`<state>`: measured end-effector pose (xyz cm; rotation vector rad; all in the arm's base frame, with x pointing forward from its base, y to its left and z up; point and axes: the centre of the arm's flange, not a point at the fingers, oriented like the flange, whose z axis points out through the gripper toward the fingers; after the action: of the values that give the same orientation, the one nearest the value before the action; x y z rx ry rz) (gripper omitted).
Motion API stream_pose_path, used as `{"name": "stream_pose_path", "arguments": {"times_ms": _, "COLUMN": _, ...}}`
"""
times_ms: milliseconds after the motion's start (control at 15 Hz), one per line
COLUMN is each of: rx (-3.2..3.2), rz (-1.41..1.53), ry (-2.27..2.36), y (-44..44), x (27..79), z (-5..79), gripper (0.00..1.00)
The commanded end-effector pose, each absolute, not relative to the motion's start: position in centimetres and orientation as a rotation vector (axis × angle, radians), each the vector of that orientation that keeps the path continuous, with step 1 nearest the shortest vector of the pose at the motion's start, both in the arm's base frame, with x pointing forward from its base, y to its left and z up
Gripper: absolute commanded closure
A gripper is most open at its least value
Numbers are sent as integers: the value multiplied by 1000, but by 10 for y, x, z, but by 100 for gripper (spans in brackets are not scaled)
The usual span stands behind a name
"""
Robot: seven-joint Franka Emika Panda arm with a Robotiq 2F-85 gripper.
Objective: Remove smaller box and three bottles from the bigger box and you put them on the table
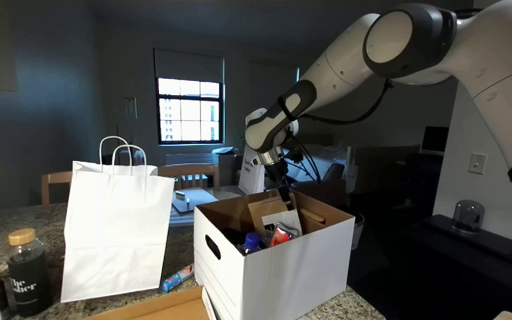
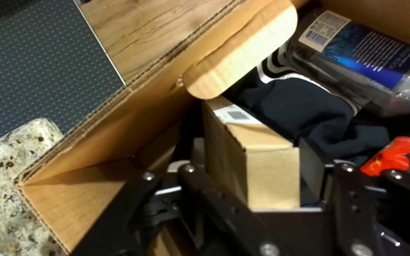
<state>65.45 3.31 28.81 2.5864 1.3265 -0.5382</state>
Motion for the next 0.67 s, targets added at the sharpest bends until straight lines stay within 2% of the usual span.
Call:
{"name": "stream_pose_path", "arguments": {"times_ms": 0, "rx": 2553, "rz": -566, "ry": 1268, "y": 36, "x": 664, "z": 287, "gripper": 61}}
{"name": "stream_pose_path", "arguments": {"times_ms": 333, "rx": 2547, "rz": -618, "ry": 1189, "y": 40, "x": 662, "z": 288, "gripper": 91}}
{"name": "stream_pose_path", "arguments": {"times_ms": 600, "rx": 2593, "rz": -667, "ry": 1042, "y": 58, "x": 647, "z": 293, "gripper": 88}}
